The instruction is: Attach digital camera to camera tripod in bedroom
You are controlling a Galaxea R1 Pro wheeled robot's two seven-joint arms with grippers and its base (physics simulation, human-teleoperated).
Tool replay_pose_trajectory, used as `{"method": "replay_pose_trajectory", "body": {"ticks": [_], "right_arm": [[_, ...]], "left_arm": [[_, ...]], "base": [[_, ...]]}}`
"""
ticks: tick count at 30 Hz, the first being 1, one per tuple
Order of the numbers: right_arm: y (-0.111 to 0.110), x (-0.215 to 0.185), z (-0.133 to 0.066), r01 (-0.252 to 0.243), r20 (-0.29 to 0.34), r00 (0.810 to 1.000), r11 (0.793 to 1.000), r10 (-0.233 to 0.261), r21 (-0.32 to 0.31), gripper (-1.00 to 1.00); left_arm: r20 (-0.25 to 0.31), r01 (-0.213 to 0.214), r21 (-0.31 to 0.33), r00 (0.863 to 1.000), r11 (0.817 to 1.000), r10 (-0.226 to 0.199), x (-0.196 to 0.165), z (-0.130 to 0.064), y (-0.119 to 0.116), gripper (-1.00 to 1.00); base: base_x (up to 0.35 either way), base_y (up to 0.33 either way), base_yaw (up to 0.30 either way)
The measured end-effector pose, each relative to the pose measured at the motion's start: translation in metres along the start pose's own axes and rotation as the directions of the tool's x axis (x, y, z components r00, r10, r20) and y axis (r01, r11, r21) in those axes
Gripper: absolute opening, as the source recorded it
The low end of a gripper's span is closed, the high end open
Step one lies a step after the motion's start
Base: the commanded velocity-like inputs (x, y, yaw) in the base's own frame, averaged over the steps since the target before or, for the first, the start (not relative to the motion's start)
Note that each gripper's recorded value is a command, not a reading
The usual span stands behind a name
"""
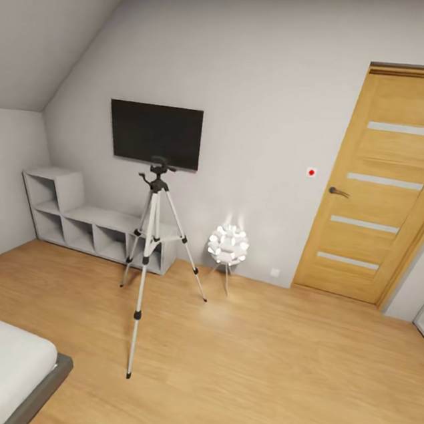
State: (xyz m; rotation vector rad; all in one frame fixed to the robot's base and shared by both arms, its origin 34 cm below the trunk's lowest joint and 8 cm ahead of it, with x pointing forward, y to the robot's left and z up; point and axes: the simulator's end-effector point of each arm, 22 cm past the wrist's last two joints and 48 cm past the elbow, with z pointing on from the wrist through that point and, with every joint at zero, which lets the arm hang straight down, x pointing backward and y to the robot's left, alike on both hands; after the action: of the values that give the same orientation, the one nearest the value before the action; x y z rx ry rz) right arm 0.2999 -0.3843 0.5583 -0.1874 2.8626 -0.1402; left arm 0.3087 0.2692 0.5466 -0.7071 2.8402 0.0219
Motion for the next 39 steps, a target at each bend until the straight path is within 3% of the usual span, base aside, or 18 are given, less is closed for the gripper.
{"method": "replay_pose_trajectory", "body": {"ticks": [21,22,24,27,33,39], "right_arm": [[0.003,-0.001,0.000,0.001,0.003,1.000,1.000,-0.001,-0.002,1.00],[0.009,-0.002,0.001,-0.001,0.004,1.000,1.000,0.001,-0.010,1.00],[0.059,-0.008,0.003,-0.004,0.011,1.000,0.997,0.005,-0.073,1.00],[0.088,-0.012,0.003,-0.009,0.015,1.000,0.994,0.011,-0.109,1.00],[0.113,-0.016,0.002,-0.016,0.019,1.000,0.990,0.019,-0.141,1.00],[0.117,-0.016,0.002,-0.022,0.019,0.999,0.989,0.025,-0.145,1.00]], "left_arm": [[0.000,0.000,0.000,1.000,1.000,0.000,0.000,0.000,0.000,-1.00],[-0.001,0.000,0.001,1.000,1.000,0.000,0.000,0.000,-0.001,-1.00],[-0.001,0.000,0.003,1.000,1.000,0.000,0.001,0.000,-0.002,-1.00],[-0.002,0.000,0.004,1.000,1.000,0.000,0.002,0.000,-0.003,-1.00],[-0.002,0.000,0.003,1.000,1.000,0.000,0.001,0.000,-0.003,-1.00],[-0.001,0.000,0.003,1.000,1.000,0.000,0.001,0.000,-0.002,-1.00]], "base": [[0.324,0.000,0.000],[0.324,-0.016,0.000],[0.321,-0.051,0.000],[0.317,-0.079,0.000],[0.314,-0.101,0.000],[0.312,-0.109,0.000]]}}
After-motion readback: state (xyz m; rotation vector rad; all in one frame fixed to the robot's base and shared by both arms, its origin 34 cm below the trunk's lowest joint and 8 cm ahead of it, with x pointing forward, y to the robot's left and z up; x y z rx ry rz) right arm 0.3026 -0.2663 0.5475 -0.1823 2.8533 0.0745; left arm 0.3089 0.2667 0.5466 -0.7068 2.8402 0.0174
